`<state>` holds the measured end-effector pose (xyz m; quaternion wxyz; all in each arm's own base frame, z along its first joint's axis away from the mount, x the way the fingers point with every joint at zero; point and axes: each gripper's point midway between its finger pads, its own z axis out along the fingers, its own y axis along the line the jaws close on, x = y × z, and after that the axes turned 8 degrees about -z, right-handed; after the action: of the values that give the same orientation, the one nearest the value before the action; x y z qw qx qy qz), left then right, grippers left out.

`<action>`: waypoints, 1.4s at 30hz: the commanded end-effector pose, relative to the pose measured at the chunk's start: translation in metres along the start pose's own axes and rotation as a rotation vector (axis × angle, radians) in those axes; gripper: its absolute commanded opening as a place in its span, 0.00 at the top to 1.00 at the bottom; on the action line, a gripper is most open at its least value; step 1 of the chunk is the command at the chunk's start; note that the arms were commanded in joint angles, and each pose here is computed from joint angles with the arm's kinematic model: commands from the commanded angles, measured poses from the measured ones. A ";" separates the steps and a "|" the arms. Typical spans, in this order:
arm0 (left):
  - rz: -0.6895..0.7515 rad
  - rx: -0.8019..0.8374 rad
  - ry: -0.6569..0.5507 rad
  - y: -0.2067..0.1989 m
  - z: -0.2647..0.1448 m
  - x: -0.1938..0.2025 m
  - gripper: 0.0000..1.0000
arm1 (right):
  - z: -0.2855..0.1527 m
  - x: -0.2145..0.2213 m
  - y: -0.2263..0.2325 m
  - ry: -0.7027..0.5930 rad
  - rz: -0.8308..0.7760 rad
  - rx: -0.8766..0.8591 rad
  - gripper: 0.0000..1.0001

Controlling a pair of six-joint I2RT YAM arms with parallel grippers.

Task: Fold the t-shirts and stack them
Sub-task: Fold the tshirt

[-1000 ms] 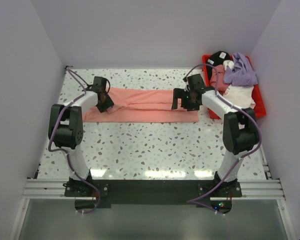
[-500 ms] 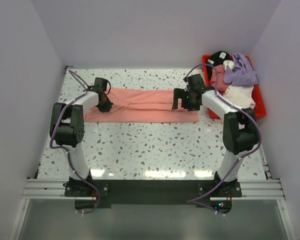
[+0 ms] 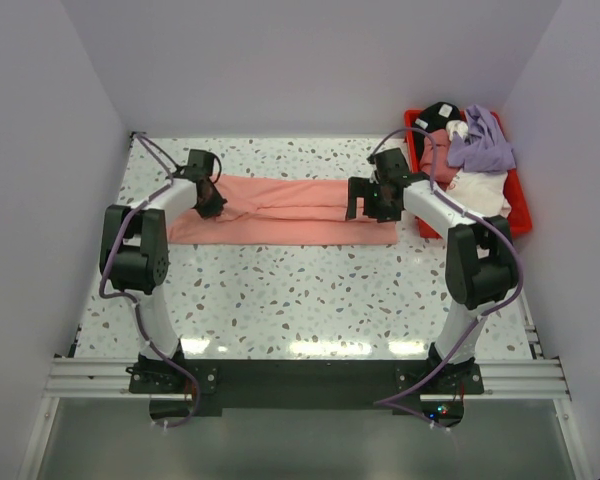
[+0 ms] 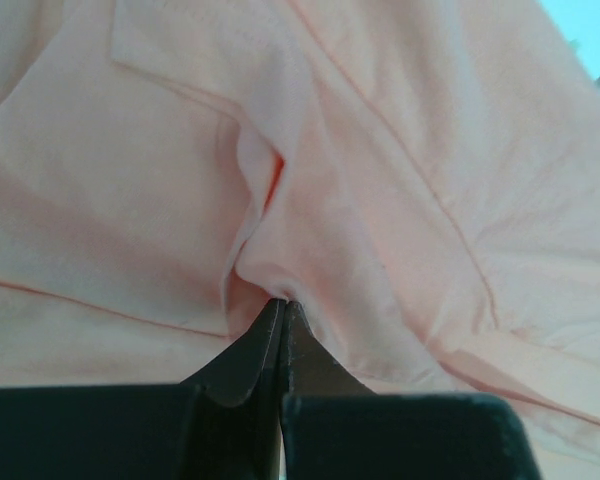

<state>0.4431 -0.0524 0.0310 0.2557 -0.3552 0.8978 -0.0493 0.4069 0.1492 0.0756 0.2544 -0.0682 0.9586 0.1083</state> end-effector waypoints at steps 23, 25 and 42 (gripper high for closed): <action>0.115 0.162 -0.091 -0.092 0.032 -0.057 1.00 | -0.001 -0.010 -0.011 -0.011 -0.036 0.059 0.01; 0.129 0.165 -0.098 -0.099 0.032 -0.064 0.95 | -0.001 -0.011 -0.013 -0.012 -0.035 0.064 0.01; 0.136 0.223 -0.169 -0.070 -0.044 -0.056 0.00 | -0.010 -0.006 -0.004 -0.028 -0.037 0.021 0.01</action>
<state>0.5101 -0.0736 0.0941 0.3411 -0.2579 0.8996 -0.0886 0.4066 0.1425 0.0677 0.2462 -0.0740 0.9624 0.0881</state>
